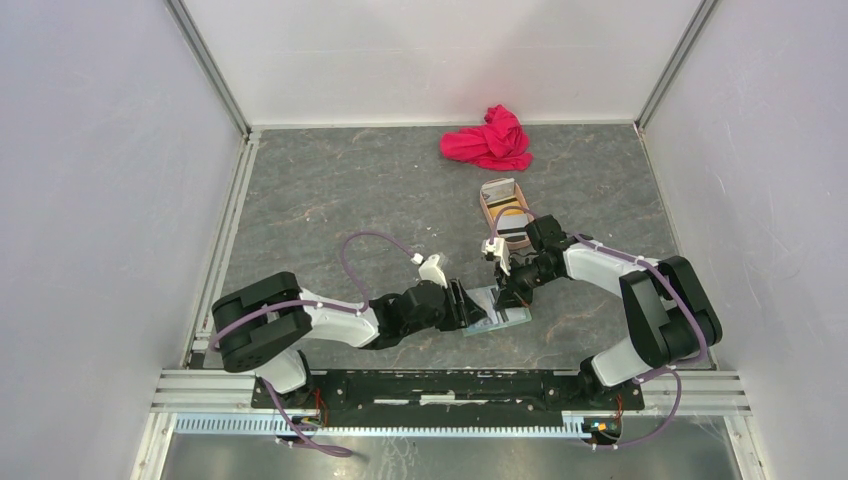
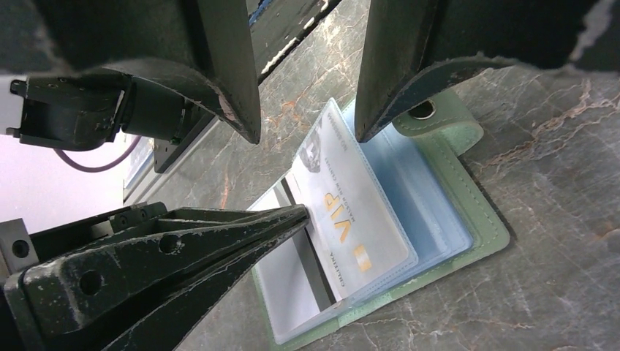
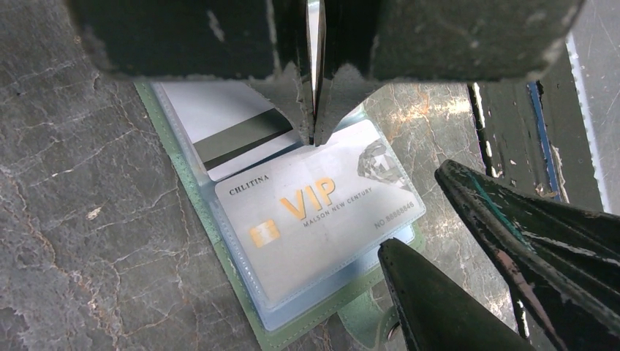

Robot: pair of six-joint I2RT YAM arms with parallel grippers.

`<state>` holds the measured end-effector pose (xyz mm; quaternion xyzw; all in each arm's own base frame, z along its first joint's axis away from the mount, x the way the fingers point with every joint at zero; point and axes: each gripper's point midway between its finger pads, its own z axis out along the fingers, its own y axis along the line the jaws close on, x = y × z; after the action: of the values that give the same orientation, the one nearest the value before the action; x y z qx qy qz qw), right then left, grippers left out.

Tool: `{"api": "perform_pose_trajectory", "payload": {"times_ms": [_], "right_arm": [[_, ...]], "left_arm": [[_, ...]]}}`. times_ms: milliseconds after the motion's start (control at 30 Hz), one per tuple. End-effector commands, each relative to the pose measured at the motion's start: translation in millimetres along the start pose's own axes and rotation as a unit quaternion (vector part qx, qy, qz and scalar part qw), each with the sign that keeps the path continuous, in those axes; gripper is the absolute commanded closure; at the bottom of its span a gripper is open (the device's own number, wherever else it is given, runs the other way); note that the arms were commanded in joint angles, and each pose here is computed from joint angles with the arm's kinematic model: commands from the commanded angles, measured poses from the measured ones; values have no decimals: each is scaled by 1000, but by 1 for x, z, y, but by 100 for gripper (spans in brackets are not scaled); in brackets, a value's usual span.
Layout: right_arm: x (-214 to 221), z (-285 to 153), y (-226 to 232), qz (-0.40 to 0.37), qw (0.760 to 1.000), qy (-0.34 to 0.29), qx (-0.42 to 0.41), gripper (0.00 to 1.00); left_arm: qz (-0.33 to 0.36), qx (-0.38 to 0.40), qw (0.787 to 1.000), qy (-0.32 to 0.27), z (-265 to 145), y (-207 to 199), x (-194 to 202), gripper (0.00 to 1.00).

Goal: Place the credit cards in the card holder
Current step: Insert the credit card into the card holder.

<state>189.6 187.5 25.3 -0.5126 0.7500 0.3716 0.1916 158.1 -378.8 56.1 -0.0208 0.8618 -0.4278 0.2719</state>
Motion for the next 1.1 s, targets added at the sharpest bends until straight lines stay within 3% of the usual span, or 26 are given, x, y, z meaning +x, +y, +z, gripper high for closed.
{"api": "perform_pose_trajectory", "payload": {"times_ms": [0,300,600,1067], "right_arm": [[-11,-2,-5,-16,1000,-5,4,93],[-16,-6,-6,-28,1000,-8,9,92],[-19,-10,-8,-35,999,-8,23,91],[-30,-29,-14,-31,998,-42,42,89]], "left_arm": [[-5,44,999,-18,-5,-25,-10,43],[-16,76,997,-28,-4,-34,-13,44],[-30,70,997,-28,4,-32,-12,54],[-19,77,996,-28,15,-41,-16,55]]}}
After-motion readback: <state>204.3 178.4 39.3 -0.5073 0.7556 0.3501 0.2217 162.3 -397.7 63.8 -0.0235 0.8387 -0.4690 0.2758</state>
